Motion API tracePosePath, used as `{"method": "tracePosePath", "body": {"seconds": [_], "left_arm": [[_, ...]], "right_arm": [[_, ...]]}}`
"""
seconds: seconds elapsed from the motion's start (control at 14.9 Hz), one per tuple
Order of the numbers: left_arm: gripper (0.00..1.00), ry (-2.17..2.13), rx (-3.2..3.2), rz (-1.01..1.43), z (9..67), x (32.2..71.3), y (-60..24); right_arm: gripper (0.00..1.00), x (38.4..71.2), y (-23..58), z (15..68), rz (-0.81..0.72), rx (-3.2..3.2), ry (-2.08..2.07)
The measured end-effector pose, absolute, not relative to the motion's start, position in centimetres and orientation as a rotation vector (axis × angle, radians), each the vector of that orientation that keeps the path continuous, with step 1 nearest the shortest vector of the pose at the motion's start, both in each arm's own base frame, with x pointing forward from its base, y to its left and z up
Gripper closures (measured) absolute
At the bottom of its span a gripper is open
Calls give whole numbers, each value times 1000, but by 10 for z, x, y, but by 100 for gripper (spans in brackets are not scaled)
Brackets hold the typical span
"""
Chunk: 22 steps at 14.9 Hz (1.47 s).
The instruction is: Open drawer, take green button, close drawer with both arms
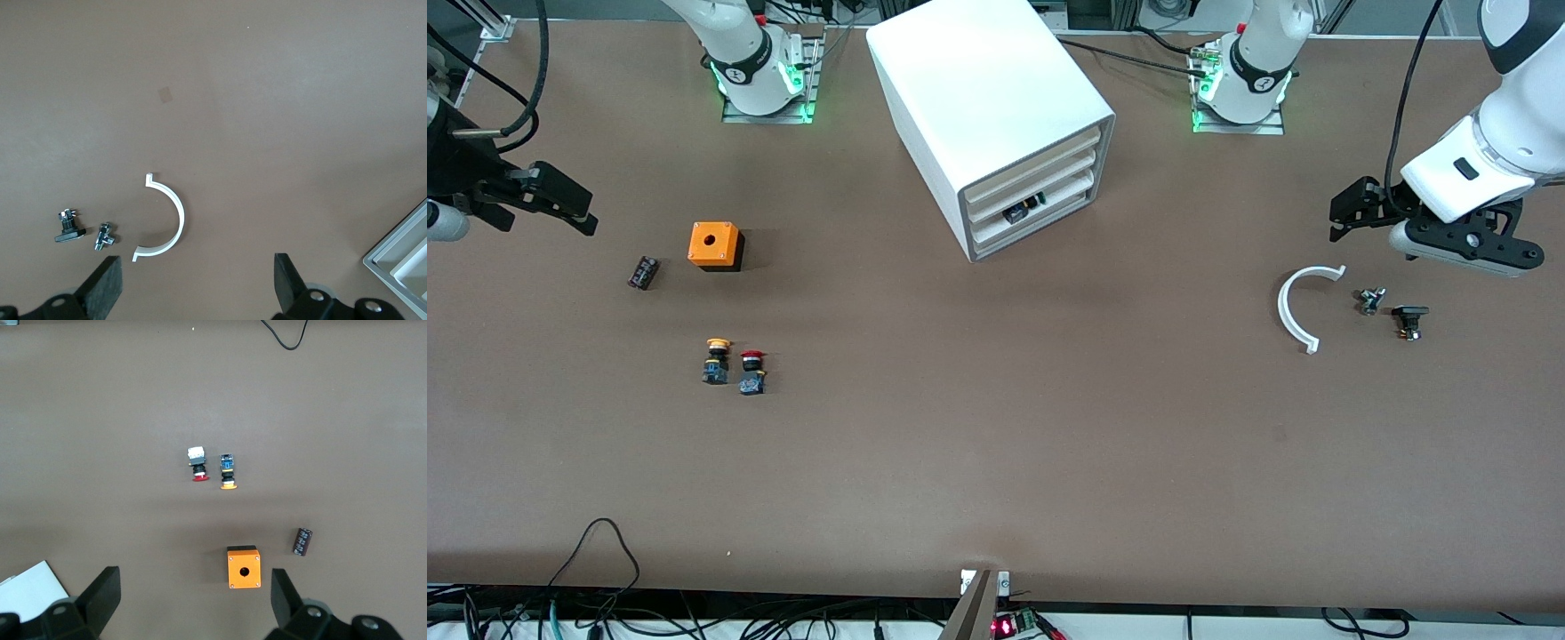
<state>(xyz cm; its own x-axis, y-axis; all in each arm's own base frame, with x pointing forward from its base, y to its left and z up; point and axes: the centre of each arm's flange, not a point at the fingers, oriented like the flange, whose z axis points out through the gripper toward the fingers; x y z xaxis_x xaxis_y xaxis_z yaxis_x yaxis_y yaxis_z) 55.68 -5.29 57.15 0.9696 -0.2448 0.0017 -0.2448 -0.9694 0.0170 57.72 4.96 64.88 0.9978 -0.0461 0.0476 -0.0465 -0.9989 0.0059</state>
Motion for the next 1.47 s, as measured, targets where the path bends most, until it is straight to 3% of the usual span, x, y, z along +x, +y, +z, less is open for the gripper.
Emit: {"method": "tracePosePath", "body": {"seconds": [0.54,0.87,1.47], "left_arm": [[0,-385,3101,-1,572,557,-53],[0,-386,3100,-12,571,556,-53],[0,-384,2858,-395,534,533,-88]], "right_arm": [[0,577,50,647,70,3133,-72],[0,574,49,631,-21,3127,-74],[0,615,54,535,-228,3176,171]]}}
